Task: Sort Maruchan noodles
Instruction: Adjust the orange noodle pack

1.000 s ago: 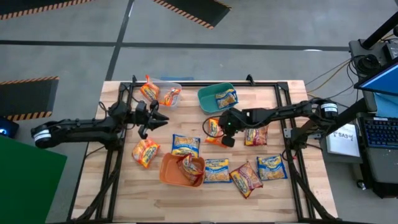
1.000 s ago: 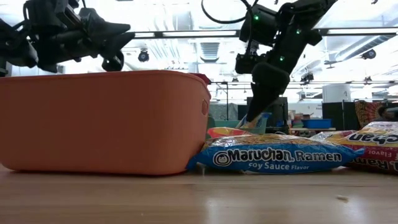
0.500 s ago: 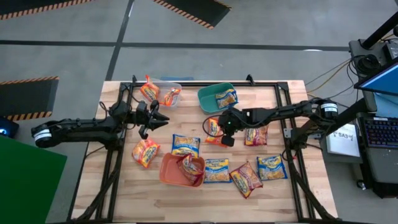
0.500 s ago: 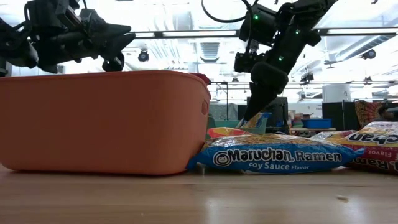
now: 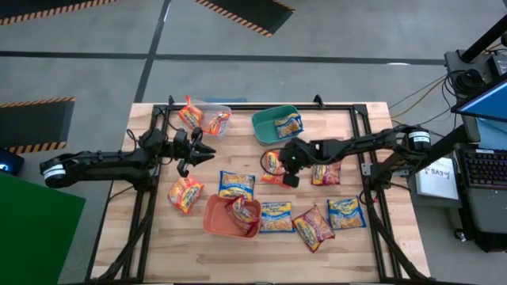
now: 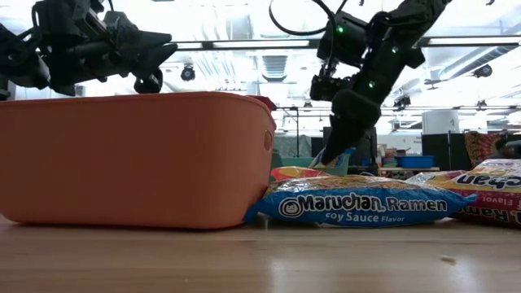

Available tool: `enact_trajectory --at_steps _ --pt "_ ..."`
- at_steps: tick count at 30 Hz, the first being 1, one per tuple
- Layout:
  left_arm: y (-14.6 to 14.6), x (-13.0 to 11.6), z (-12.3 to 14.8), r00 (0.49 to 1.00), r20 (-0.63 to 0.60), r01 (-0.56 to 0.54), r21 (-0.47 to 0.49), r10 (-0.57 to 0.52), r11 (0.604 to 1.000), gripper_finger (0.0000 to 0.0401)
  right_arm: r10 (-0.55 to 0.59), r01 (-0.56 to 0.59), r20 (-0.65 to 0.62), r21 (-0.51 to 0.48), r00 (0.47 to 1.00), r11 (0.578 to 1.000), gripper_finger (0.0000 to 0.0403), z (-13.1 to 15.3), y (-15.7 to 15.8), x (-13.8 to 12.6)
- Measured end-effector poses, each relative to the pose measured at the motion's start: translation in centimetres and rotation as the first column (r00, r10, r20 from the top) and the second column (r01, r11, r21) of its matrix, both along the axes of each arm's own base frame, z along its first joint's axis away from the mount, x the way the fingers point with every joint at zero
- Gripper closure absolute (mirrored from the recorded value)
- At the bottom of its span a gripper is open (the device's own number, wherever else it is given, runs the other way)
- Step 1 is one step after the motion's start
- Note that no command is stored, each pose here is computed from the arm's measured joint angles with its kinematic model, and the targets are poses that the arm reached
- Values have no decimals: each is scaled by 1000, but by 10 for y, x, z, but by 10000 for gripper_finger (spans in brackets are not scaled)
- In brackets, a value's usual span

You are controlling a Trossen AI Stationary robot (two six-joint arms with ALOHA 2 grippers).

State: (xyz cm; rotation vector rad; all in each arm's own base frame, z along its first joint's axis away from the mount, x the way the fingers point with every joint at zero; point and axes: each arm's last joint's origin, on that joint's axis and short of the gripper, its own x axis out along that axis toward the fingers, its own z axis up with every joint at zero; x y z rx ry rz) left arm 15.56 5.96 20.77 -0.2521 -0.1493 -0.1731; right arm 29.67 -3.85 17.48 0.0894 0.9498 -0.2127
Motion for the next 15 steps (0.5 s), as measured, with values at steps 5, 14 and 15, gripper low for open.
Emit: enact_trajectory --at_steps 5,14,15 --pt "0 0 0 1000 0 0 1 0 1000 326 -14 14 -19 12 1000 1000 370 -14 1 -8" --pt "0 0 0 1000 0 -2 6 2 1000 326 -57 59 -64 25 996 998 370 -32 -1 -22" --pt "0 0 0 1000 0 -2 6 2 1000 326 -67 68 -70 23 995 997 370 -33 -2 -24"
